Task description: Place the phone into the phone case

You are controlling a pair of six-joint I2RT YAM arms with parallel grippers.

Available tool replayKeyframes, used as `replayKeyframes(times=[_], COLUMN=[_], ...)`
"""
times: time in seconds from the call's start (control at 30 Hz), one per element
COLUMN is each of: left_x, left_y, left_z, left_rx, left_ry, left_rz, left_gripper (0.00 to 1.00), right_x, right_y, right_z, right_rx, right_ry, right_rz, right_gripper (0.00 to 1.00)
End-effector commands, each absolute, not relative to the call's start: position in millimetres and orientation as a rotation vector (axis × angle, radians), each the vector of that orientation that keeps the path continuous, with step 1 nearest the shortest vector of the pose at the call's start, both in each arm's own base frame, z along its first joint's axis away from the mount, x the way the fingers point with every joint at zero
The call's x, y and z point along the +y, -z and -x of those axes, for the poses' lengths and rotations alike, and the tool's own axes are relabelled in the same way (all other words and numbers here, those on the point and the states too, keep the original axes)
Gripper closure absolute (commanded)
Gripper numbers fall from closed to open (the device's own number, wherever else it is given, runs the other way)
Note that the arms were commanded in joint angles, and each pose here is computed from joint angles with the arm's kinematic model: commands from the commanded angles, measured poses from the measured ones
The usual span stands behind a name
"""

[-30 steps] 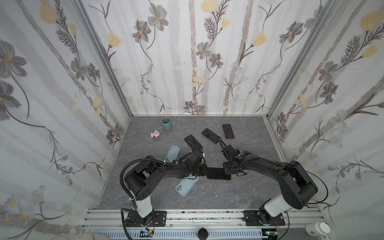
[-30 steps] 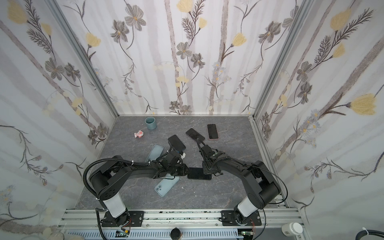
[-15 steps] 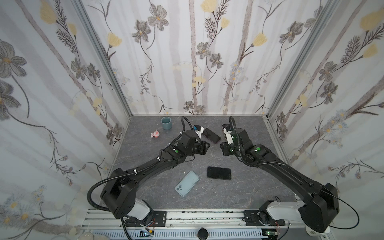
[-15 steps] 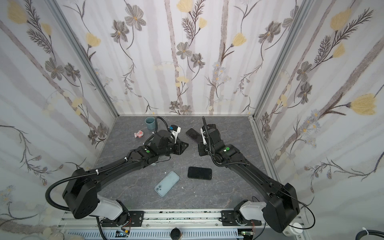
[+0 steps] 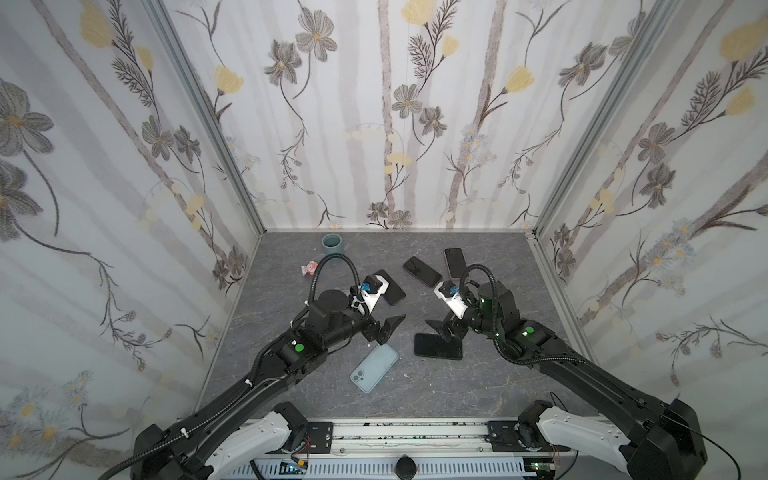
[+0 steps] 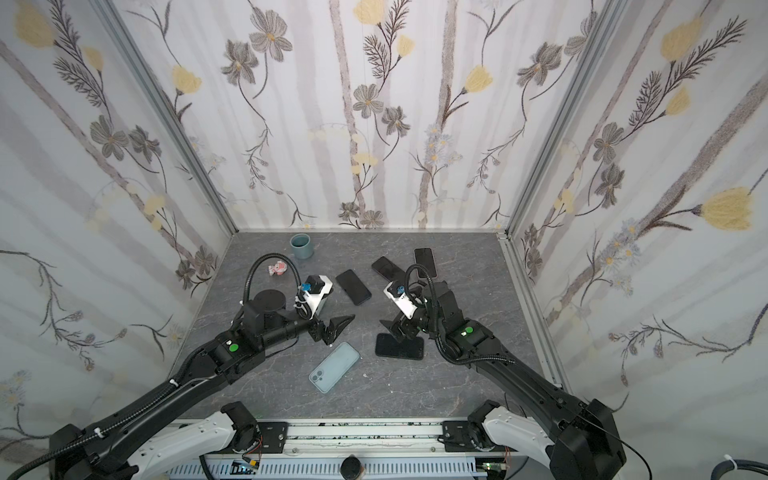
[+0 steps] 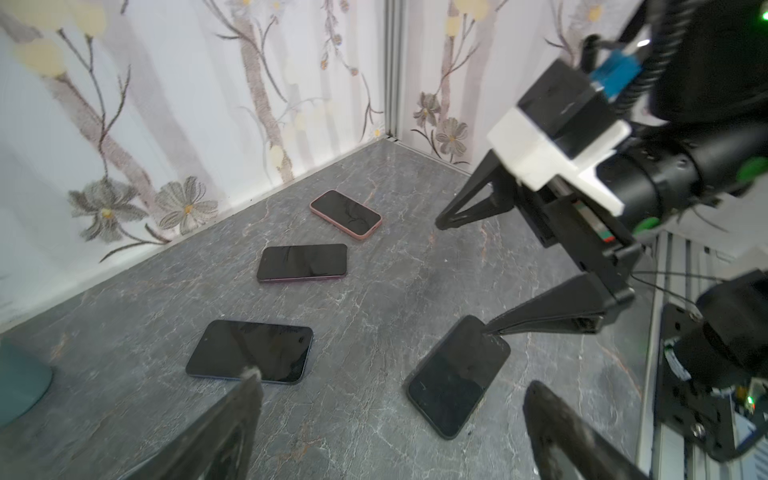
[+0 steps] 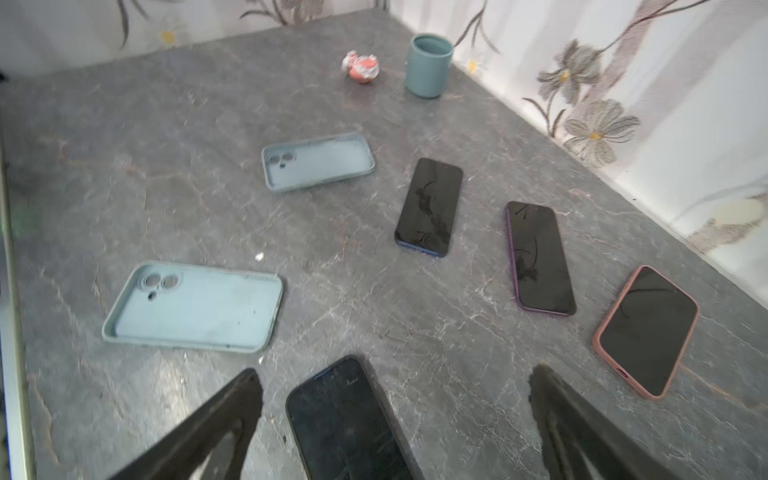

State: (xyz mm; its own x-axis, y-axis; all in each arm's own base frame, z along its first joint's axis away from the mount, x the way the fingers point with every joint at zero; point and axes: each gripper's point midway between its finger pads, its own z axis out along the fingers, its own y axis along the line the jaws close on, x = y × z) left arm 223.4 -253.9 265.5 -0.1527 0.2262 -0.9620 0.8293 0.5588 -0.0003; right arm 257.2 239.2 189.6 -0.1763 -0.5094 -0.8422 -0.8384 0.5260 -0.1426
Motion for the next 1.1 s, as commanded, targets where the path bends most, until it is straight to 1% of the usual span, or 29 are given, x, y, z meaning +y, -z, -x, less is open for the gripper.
replayKeyframes(times=[0.0,0.1,0.2,0.33,0.57,0.73,0.87,0.93,1.07], left_x=[-262.3,-262.5,-266.7,-268.5,-268.2,-267.9,-268.4,-268.8,-269.8], left_y=[-273.5,-269.4,-260.6,-252.4,-240.7,-232.9,-229.5,-228.0,-226.1], left_z=[-192.7,-190.0,-186.4,-185.6,-184.7,-185.8,-183.4,-182.0,-179.8], left_rx=[1.419,1.411,1.427,1.444,1.464,1.489,1.49,1.49,1.488], left_ry=[0.684,0.71,0.729,0.735,0.715,0.694,0.69,0.692,0.692], left_rz=[-1.113,-1.099,-1.151,-1.175,-1.207,-1.221,-1.237,-1.244,-1.257], left_gripper=[0.0,0.0,0.0,0.0,0.0,0.0,0.0,0.0,0.0], right_x=[243.8,237.2,225.7,215.4,216.3,211.2,210.4,218.1,220.1], right_y=[-173.8,-145.5,-114.1,-85.0,-56.3,-30.5,-18.1,-23.8,-19.9], right_z=[-245.3,-239.4,-233.4,-229.6,-229.3,-225.2,-227.0,-234.9,-234.1], right_rx=[1.76,1.842,1.926,2.001,2.083,2.122,2.16,2.151,2.178], right_ry=[-0.415,-0.373,-0.31,-0.257,-0.275,-0.262,-0.259,-0.27,-0.298], right_rz=[1.317,1.422,1.539,1.614,1.666,1.752,1.749,1.736,1.74], right_gripper=[0.0,0.0,0.0,0.0,0.0,0.0,0.0,0.01,0.03])
